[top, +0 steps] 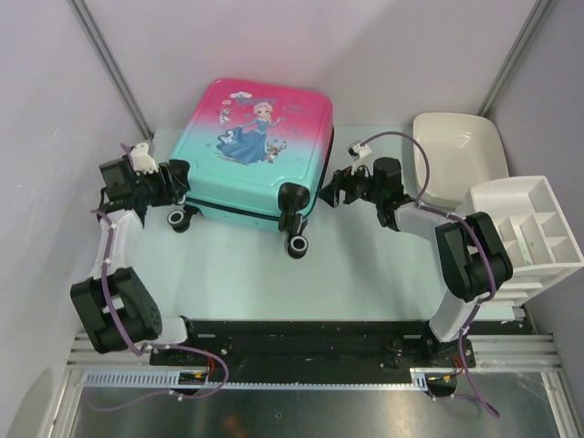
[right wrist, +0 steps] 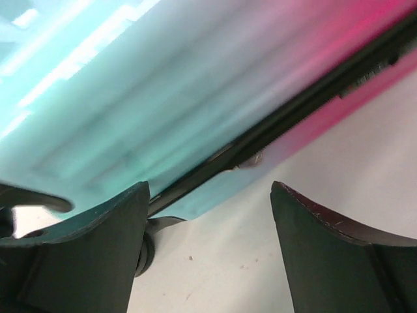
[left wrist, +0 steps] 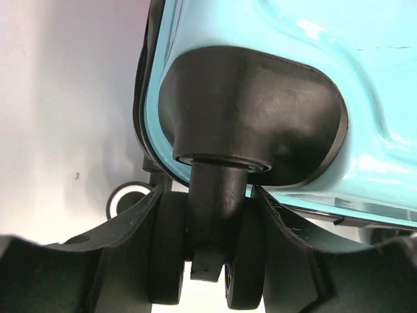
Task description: Open, take out, and arrange the luggage
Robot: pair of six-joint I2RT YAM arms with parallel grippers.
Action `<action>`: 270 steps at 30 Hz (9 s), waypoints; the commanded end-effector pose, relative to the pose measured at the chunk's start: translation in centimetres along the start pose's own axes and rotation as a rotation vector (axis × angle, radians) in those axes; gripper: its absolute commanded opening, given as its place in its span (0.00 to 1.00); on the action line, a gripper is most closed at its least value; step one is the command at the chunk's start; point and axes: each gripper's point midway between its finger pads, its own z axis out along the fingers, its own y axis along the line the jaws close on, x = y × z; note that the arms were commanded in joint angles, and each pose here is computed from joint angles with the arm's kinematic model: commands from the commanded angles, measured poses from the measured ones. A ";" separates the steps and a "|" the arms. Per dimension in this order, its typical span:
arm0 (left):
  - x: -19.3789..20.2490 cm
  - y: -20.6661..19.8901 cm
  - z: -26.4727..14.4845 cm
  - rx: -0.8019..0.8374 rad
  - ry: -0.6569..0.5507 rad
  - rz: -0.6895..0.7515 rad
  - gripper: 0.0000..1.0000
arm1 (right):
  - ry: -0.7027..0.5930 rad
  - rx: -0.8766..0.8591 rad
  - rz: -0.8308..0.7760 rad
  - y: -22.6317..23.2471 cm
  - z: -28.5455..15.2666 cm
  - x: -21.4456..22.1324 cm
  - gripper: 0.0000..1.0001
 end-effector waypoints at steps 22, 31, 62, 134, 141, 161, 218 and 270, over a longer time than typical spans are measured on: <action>-2.9 5.6 4.2 -0.027 0.056 -0.061 0.00 | -0.045 -0.289 -0.559 -0.6 2.8 0.5 0.69; -2.4 5.6 4.2 -0.026 0.065 -0.060 0.00 | -0.074 -0.309 -0.565 -0.1 5.4 0.6 0.60; 2.2 3.9 2.8 -0.026 0.118 -0.222 0.00 | 0.153 -0.268 -0.202 7.1 2.6 7.6 0.00; 4.4 -26.6 4.5 0.509 0.014 0.810 0.85 | -0.082 -0.097 0.049 13.0 -1.2 3.8 0.00; 5.3 -29.6 5.3 0.576 0.025 0.800 0.85 | -0.159 -0.099 0.068 15.7 -0.3 3.5 0.00; 7.9 -22.0 0.4 0.546 0.016 0.927 0.70 | -0.117 -0.123 0.010 15.3 0.6 6.3 0.00; 15.4 -26.3 -1.4 0.687 -0.106 0.243 0.66 | -0.044 -0.106 -0.048 14.4 -7.2 2.2 0.71; 16.8 -23.0 -5.4 0.602 -0.067 -0.014 0.87 | 0.208 -0.883 -1.738 22.0 2.1 -0.1 0.87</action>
